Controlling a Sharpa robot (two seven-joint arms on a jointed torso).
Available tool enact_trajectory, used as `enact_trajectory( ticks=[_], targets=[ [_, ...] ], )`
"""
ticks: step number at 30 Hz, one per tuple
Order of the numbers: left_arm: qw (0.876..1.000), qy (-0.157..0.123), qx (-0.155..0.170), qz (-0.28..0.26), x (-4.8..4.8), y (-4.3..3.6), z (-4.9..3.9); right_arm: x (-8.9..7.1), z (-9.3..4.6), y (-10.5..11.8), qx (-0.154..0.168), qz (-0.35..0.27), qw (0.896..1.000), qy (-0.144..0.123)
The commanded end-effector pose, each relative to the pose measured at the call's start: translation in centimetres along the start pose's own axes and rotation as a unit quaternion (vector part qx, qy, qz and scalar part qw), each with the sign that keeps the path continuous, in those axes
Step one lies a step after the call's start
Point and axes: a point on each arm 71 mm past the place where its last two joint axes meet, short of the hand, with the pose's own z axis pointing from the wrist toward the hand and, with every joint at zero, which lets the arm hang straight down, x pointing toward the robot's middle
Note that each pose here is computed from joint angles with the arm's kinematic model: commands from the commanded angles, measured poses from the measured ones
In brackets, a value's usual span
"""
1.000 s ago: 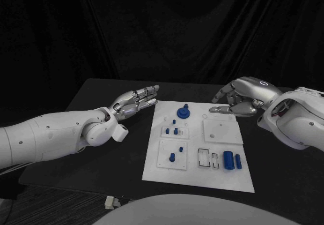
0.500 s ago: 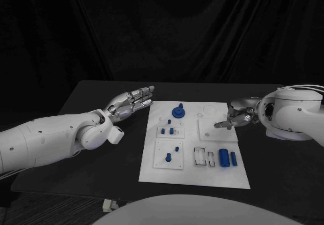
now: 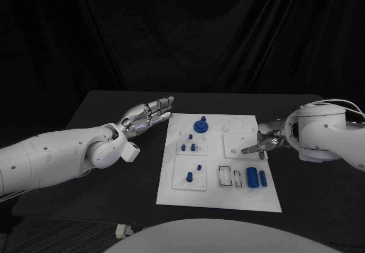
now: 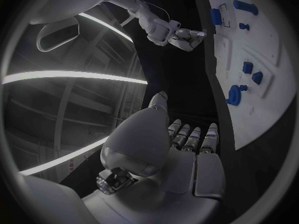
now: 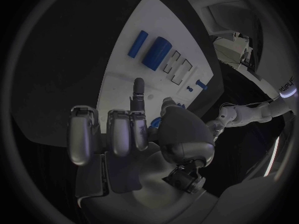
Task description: Assemble the parts on the task board
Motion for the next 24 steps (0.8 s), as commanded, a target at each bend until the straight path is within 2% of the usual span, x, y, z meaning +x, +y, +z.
enact_trajectory(
  ticks=[1, 24],
  targets=[
    [1.000, 0.001, 0.009, -0.005, 0.08, -0.11, 0.03, 0.4, 0.1, -0.2, 0.016, -0.004, 1.000, 0.011],
    [1.000, 0.003, 0.007, -0.007, 0.15, -0.06, 0.12, 2.2, 0.8, 0.0, 0.013, 0.013, 1.000, 0.014]
  ],
)
